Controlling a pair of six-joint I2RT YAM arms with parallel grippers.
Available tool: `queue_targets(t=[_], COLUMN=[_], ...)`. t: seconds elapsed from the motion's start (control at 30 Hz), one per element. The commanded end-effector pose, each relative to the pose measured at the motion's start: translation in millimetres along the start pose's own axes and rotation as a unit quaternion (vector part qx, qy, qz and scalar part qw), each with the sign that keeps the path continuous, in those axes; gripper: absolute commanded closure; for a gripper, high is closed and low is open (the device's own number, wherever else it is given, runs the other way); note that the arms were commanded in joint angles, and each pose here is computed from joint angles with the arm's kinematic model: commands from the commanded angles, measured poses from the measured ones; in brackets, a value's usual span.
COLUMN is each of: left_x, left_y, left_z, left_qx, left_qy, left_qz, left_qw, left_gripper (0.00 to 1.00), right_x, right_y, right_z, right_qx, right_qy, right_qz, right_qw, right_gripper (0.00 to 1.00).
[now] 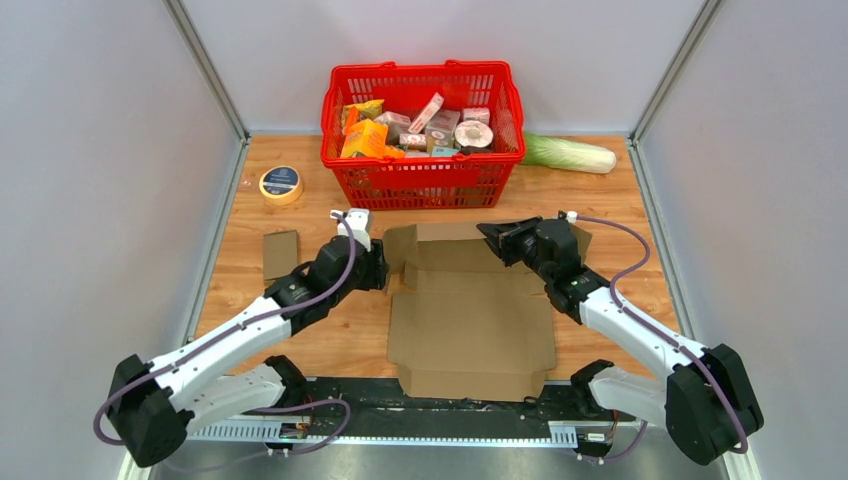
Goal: Fold the paper box
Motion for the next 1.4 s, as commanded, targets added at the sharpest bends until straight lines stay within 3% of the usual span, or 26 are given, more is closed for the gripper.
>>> queue_targets(t=[0.0, 0.03, 0.1, 0.13, 0.23, 0.87, 1.1, 1.23, 1.37], left_x=[21, 27, 32, 37, 44, 53, 74, 70, 69], left_y=[3, 4, 4, 4, 4, 0, -3, 6, 11], left_z=[-5, -8, -11, -15, -29, -86, -84, -78, -68], left_qx=[0.018, 0.021, 0.024, 0.021, -0.005, -0.137, -0.11, -0.074, -0.052], left_qy=[0.033, 0.031, 0.03, 0.031, 0.018, -0.072, -0.058, -0.027, -0.03], left_qz=[0.002, 0.003, 0.006, 0.009, 0.013, 0.039, 0.024, 0.055, 0.043], left_qw=[0.999, 0.999, 0.999, 0.999, 1.0, 0.987, 0.992, 0.995, 0.997], left_gripper=[0.49, 0.6, 0.73, 0.85, 0.99, 1.0, 1.0, 1.0, 1.0], right_x=[-3, -4, -5, -5, -6, -13, -15, -17, -17], right_y=[0, 0, 1, 1, 1, 5, 5, 4, -1], right_z=[-15, -15, -16, -16, -18, -23, -22, -21, -20], right_qx=[-0.033, -0.033, -0.034, -0.035, -0.037, -0.048, -0.049, -0.045, -0.043], right_qy=[-0.031, -0.031, -0.031, -0.031, -0.03, -0.042, -0.052, -0.06, -0.065], right_qz=[0.011, 0.012, 0.014, 0.014, 0.015, 0.015, 0.016, 0.019, 0.018], right_qw=[0.999, 0.999, 0.999, 0.999, 0.999, 0.998, 0.997, 0.997, 0.997], right_gripper=[0.96, 0.96, 0.96, 0.96, 0.96, 0.96, 0.96, 0.96, 0.96])
Point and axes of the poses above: each gripper's point midway between its finger pads, its own y axis out along the fingers, its own z axis along the line the jaws close on, x = y × z, the point moved 2 cm from there along -y, back along the fingers, and after that the axes turned 2 degrees about -y, right-handed, at the moved point
